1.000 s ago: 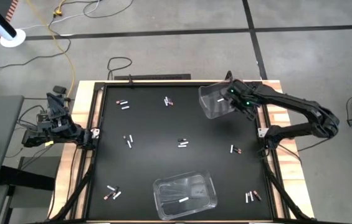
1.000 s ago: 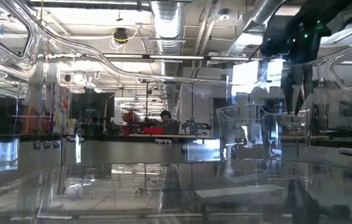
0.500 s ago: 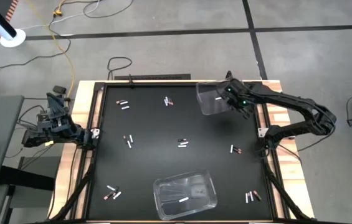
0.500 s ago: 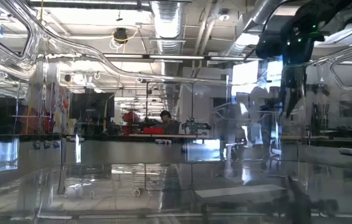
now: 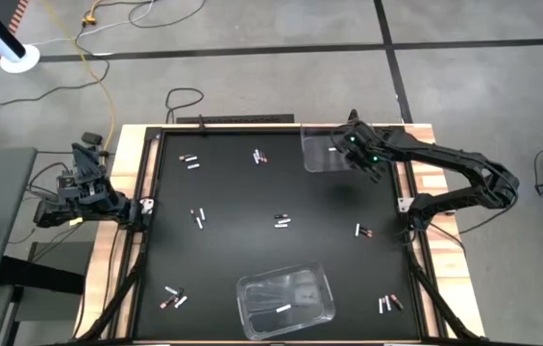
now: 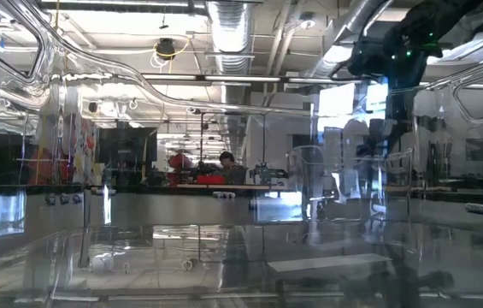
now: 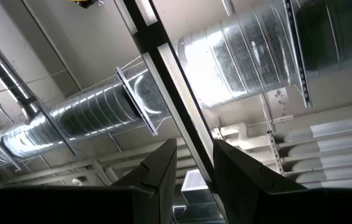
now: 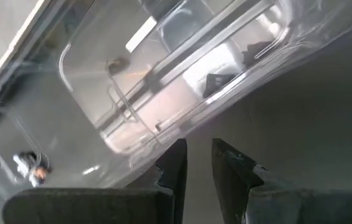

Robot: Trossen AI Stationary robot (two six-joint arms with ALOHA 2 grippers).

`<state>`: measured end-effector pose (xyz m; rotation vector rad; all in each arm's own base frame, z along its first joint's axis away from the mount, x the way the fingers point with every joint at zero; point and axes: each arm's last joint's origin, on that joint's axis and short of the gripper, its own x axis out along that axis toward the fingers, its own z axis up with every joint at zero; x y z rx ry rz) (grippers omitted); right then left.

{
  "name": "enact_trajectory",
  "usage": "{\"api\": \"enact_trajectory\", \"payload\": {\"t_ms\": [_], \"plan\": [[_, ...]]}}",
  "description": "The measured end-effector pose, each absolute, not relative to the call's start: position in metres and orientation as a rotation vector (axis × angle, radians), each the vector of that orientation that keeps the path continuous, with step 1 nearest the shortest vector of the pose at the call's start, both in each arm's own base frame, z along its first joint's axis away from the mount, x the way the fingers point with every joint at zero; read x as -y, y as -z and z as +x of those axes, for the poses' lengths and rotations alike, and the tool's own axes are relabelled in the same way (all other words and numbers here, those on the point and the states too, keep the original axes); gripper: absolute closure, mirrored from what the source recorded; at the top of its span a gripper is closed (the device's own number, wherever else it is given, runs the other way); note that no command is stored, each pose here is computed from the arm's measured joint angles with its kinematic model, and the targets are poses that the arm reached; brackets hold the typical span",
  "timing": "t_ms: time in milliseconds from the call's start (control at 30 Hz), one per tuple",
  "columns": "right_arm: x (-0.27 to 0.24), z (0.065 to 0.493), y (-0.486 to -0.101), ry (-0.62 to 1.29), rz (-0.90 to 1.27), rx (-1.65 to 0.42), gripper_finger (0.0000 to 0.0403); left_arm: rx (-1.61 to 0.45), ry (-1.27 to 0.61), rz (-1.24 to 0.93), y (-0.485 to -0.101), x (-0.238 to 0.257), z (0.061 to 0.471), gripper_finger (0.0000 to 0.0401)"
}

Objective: Sort batteries
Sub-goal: Adjust the top transparent bin

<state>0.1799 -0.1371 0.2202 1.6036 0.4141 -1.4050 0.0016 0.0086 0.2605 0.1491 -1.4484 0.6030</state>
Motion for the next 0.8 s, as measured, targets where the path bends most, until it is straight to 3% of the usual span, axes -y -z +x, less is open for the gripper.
{"api": "enact_trajectory", "payload": {"t_ms": [200,333,533,800], "plan": [[0.137,0.183,-0.230,1.247,1.569,-0.442,0.0310,1.448,-0.602,0.149,-0.261,-0.009,0.002,0.0299],[0.139,0.185,-0.250,1.138,1.436,-0.444,0.0310,1.448,-0.602,0.149,-0.261,-0.009,0.002,0.0299],[0.148,0.187,-0.280,0.935,0.998,-0.546,0.0310,1.449,-0.602,0.150,-0.261,-0.009,0.002,0.0299],[0.162,0.189,-0.304,0.801,0.603,-0.637,0.0310,1.449,-0.602,0.150,-0.261,-0.009,0.002,0.0299]]}}
